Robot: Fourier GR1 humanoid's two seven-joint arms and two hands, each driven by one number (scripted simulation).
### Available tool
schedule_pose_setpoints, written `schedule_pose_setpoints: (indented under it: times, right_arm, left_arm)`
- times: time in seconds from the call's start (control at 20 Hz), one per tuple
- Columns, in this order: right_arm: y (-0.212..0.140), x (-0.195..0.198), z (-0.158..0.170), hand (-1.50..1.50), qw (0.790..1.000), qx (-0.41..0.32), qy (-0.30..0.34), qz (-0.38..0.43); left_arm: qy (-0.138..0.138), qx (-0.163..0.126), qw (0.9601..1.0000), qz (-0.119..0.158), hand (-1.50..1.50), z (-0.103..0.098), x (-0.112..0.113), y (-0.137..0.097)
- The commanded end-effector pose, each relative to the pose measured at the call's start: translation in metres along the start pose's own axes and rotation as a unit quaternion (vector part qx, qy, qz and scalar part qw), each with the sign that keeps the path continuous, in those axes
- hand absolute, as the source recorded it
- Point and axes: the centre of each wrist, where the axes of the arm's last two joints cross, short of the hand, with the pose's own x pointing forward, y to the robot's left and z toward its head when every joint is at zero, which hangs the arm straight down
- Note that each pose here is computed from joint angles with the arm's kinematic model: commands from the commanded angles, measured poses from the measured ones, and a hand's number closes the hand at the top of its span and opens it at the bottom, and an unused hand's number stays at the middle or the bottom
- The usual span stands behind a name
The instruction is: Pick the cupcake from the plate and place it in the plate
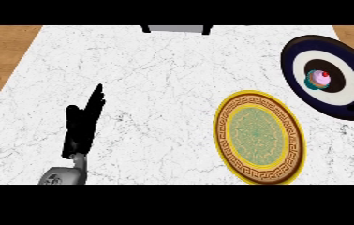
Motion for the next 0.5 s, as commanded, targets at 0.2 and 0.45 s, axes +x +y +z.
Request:
schedule_pose_setpoints:
  times: [0.2,0.45]
  right_arm:
    - [-0.019,-0.007,0.020,-1.50,1.000,-0.020,0.005,0.020]
    - [-0.038,-0.005,0.027,-1.50,0.999,-0.037,0.013,0.009]
  left_arm:
    - [-0.002,-0.012,0.9999,-0.001,0.00,0.002,0.002,0.001]
    - [-0.004,0.003,1.0000,0.003,0.00,0.003,-0.006,0.004]
